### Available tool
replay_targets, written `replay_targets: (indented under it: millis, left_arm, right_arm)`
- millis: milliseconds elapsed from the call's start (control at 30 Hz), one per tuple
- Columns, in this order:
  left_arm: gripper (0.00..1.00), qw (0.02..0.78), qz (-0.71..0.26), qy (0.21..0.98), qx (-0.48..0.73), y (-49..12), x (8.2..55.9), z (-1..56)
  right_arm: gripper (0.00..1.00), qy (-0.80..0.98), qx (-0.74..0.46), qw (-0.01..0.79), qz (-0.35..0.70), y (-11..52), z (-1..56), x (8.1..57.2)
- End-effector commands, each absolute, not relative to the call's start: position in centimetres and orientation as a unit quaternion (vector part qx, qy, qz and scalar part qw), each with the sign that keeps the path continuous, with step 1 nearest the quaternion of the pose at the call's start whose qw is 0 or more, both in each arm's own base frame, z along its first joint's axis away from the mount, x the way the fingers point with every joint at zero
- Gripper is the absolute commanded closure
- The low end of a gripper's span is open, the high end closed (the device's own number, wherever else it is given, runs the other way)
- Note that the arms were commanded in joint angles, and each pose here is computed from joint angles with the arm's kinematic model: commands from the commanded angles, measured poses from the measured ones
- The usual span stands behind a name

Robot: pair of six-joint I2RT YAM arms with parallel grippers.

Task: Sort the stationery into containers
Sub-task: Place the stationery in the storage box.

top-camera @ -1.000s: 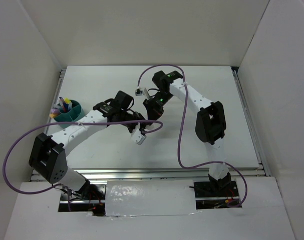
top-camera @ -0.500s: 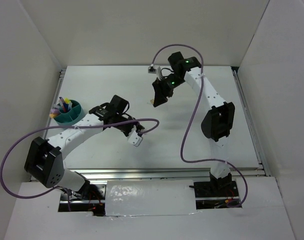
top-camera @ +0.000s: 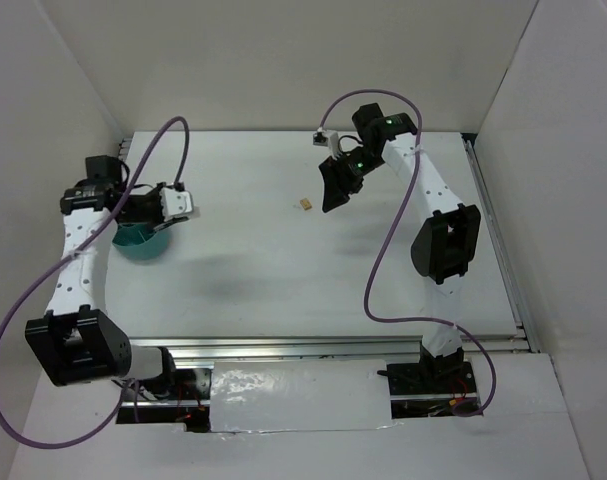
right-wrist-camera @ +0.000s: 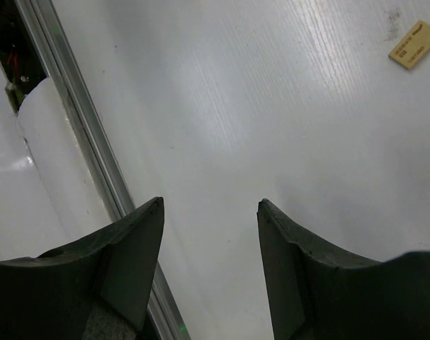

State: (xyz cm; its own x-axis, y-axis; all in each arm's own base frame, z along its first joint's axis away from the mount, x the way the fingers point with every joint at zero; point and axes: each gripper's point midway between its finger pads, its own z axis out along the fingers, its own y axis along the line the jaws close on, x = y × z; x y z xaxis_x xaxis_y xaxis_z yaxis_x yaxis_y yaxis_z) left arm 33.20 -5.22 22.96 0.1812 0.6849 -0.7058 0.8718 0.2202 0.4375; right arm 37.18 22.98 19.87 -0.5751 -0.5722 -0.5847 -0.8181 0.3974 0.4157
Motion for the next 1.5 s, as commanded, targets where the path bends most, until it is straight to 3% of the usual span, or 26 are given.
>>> replay_targets:
  millis: [0,167,633,967,1467]
  left_arm:
    - [0.94,0.43,-0.137,0.627,0.636,-3.2,28.8,22.9]
    - [0.94,0.426,-0.101,0.674,0.595,3.0,29.6,23.4]
    - [0.92,0.328,-0.008,0.678,0.658,12.1,29.6,20.3]
    - [0.84,0.309,0.002,0.669,0.675,13.9,30.8,19.8]
    - [0.81,0.277,-0.006,0.656,0.702,14.3,32.4,17.5]
  right_arm:
    - [0.38,0.814,-0.43,0.196,0.337,22.5,22.5,36.0]
    - [0.38,0.815,-0.435,0.189,0.332,22.8,22.0,35.7]
    - [0.39,0.821,-0.436,0.174,0.326,22.7,21.2,34.9]
    - [0.39,0.822,-0.438,0.166,0.324,22.9,20.6,34.7]
    - [0.39,0.829,-0.435,0.155,0.316,22.4,19.7,34.5]
